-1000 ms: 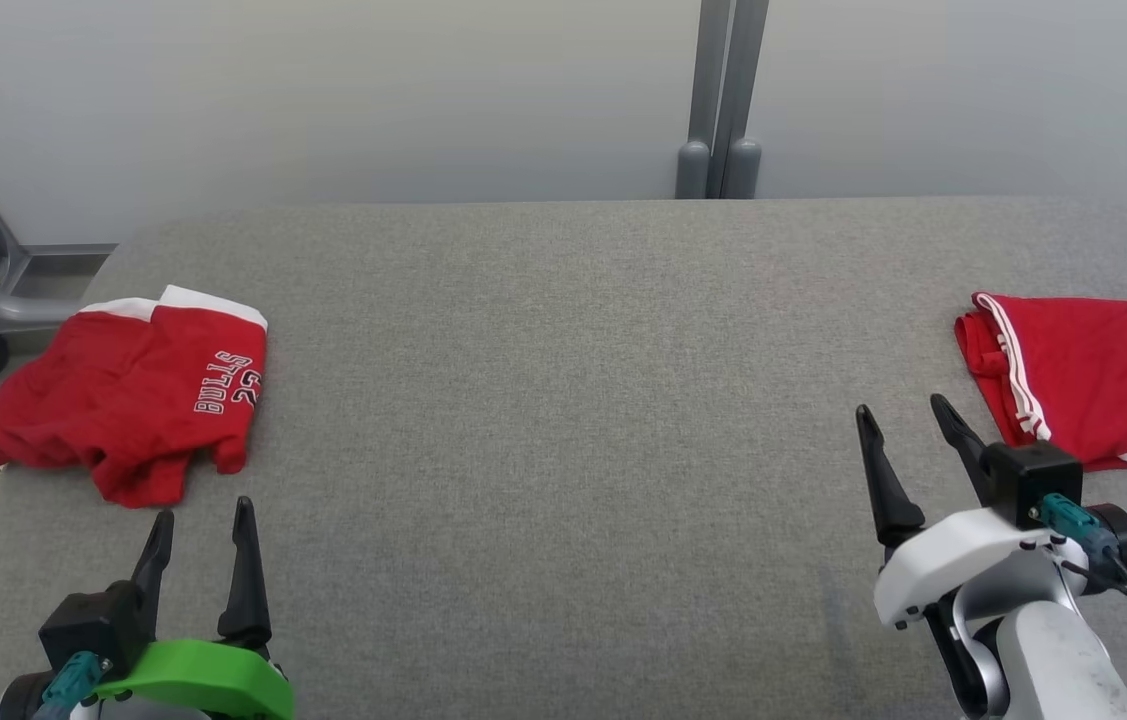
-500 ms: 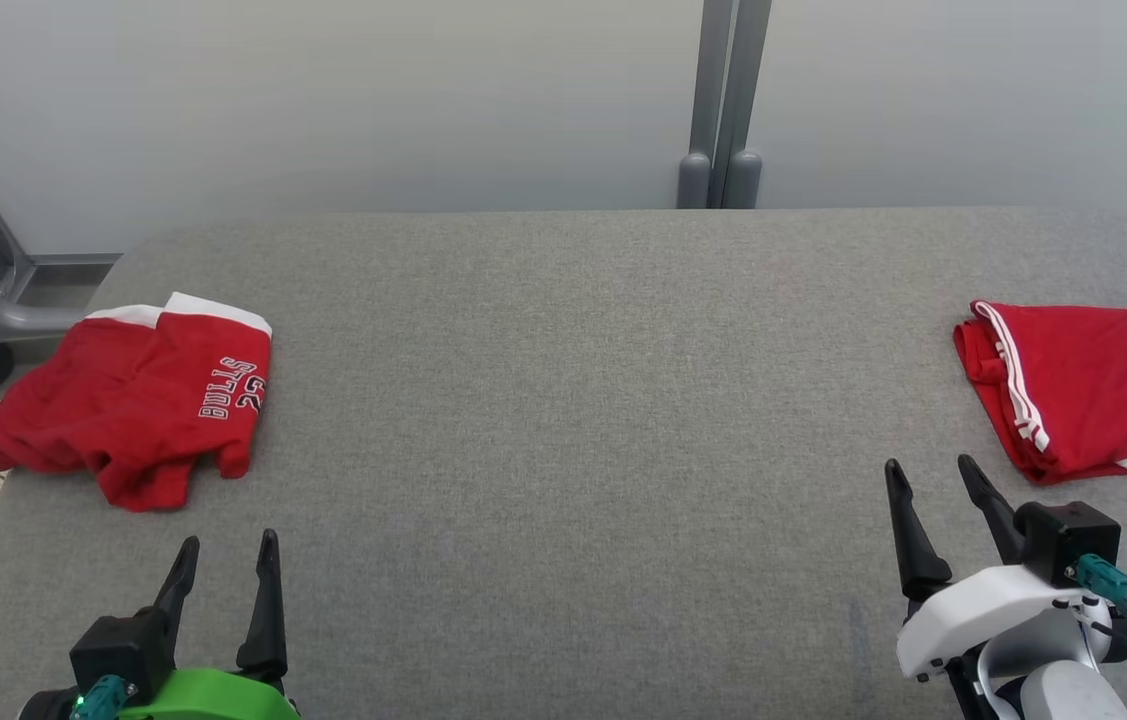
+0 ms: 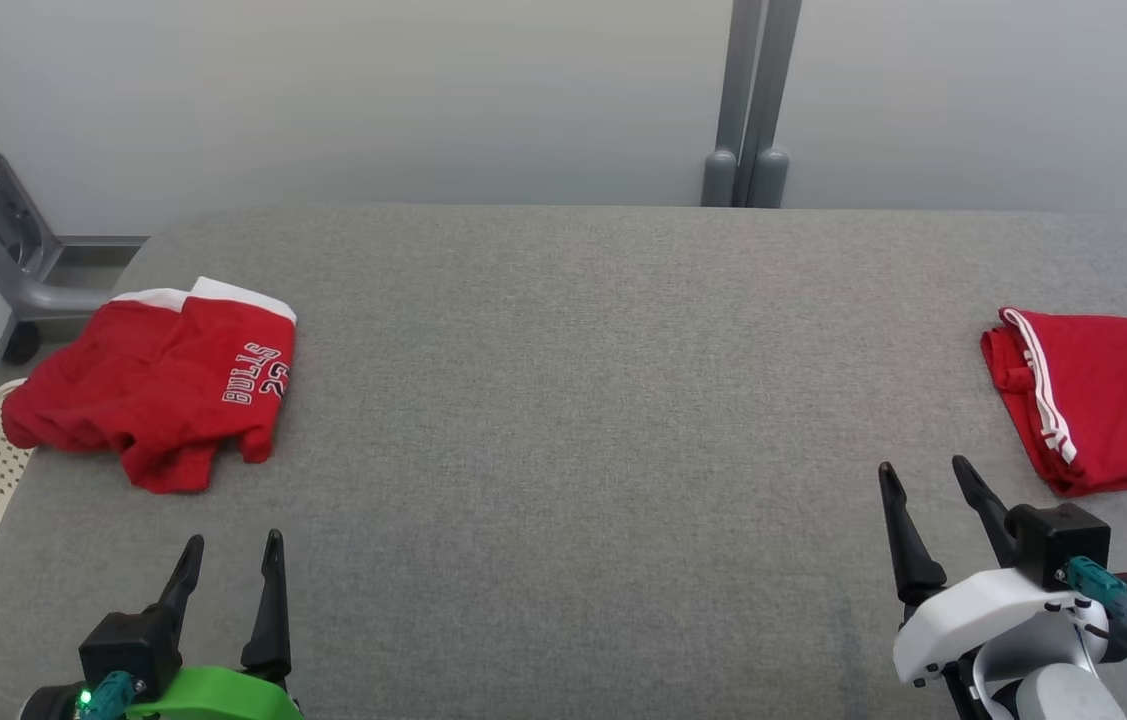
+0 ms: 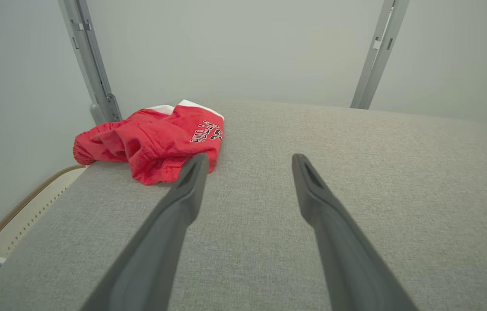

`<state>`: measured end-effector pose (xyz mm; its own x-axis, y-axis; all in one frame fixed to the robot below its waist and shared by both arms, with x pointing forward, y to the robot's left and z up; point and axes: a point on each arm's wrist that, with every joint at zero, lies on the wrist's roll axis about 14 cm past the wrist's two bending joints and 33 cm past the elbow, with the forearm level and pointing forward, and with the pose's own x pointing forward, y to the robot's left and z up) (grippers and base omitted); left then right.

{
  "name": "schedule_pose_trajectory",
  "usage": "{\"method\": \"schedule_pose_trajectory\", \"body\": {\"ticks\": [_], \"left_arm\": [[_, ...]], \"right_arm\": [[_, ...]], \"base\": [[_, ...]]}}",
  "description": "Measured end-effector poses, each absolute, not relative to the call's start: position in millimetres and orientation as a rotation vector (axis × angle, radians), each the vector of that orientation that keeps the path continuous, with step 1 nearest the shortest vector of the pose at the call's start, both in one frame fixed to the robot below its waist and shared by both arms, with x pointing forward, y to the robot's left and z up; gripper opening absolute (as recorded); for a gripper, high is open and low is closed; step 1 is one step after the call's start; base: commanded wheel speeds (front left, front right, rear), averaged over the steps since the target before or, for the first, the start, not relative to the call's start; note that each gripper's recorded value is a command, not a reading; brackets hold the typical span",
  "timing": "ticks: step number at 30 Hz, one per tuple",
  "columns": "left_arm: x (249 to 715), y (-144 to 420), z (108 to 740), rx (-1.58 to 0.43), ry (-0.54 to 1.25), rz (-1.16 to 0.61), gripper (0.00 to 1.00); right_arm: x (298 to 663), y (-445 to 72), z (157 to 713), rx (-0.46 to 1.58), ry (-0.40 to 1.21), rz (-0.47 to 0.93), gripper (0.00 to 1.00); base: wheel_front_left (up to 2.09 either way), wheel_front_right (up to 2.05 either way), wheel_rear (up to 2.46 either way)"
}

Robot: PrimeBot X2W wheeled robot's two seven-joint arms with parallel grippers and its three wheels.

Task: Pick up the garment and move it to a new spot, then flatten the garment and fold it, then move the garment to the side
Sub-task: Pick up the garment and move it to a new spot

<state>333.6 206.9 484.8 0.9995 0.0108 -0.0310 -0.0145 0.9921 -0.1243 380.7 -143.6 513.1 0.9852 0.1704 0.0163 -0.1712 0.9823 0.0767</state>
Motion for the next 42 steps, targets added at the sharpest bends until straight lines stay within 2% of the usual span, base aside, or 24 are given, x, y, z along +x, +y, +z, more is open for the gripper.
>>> {"method": "schedule_pose_trajectory", "body": {"ticks": [10, 32, 37, 42], "left_arm": [[314, 238, 484, -0.113, 0.036, 0.106, 1.00], [236, 308, 476, -0.126, 0.057, 0.377, 1.00], [237, 308, 462, -0.175, 0.142, 0.360, 1.00], [276, 304, 460, -0.244, 0.259, 0.282, 1.00]], "right_arm": [[389, -102, 508, 0.095, 0.009, 0.288, 1.00], [393, 14, 508, 0.107, 0.023, 0.613, 1.00], [393, 17, 505, 0.109, 0.028, 0.621, 1.00], [397, 18, 505, 0.092, 0.032, 0.626, 1.00]], "base": [[0.00, 0.00, 0.00], [0.00, 0.00, 0.00], [0.00, 0.00, 0.00], [0.00, 0.00, 0.00]]}}
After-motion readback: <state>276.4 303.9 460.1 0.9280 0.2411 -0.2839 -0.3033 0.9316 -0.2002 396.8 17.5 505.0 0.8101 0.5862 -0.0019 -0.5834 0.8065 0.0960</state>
